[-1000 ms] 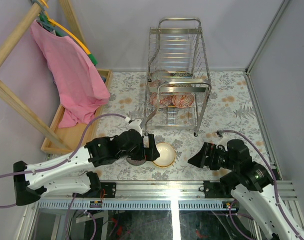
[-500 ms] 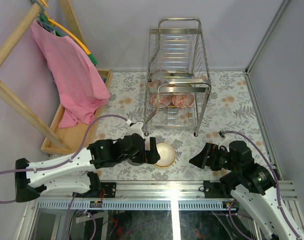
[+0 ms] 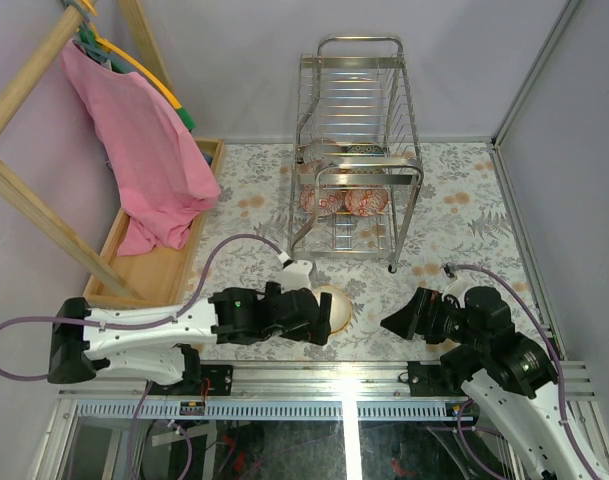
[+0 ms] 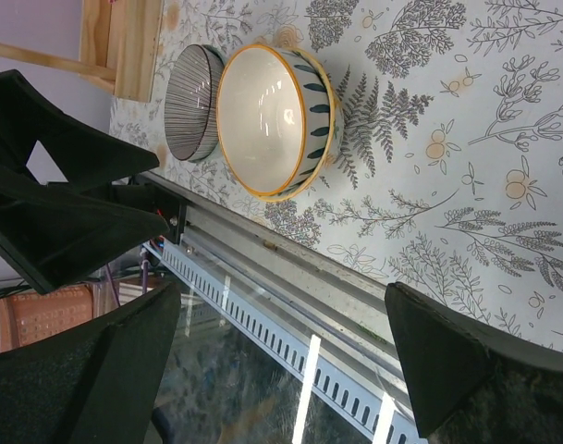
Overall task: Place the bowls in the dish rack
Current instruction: Pick up the bowl from the center of the board.
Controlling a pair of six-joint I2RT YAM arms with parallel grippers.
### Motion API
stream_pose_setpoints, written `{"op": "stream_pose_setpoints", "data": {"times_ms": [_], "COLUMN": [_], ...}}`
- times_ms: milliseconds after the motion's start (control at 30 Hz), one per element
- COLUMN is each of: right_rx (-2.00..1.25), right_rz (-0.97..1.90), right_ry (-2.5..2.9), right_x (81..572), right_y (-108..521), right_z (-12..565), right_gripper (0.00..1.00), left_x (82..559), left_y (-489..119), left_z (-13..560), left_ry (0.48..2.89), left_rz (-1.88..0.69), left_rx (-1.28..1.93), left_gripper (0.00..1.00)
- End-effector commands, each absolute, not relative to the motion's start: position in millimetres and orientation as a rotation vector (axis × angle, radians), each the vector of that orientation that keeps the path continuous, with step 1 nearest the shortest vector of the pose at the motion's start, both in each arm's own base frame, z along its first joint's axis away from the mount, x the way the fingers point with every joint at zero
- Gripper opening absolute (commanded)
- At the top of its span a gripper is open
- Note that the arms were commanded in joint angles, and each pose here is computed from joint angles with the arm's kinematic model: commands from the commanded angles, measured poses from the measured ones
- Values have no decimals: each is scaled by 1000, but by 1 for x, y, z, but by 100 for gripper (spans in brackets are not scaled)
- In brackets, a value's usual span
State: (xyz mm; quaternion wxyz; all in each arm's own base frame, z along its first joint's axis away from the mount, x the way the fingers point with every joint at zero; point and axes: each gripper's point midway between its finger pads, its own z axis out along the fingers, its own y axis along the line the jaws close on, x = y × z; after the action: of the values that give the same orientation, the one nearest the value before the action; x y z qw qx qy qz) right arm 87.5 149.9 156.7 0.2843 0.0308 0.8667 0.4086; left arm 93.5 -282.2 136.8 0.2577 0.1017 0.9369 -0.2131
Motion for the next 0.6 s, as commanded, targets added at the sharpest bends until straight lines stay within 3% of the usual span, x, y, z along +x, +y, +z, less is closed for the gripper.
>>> {"op": "stream_pose_setpoints", "data": {"times_ms": [0,567], "right_rx": [88,100], "right_rz": [1129,1151], "right_ry": [2292,2270], "right_x": [81,72], "right_y": [149,145], "right_z": [170,171], "right_gripper": [99,99], "left_x": [95,105], "left_y": [-288,-292], "left_z": [145,109], "left_ry": [2486,2434], "left_rz": [-514,-186], "left_rx": [262,387], "left_gripper": [100,99]}}
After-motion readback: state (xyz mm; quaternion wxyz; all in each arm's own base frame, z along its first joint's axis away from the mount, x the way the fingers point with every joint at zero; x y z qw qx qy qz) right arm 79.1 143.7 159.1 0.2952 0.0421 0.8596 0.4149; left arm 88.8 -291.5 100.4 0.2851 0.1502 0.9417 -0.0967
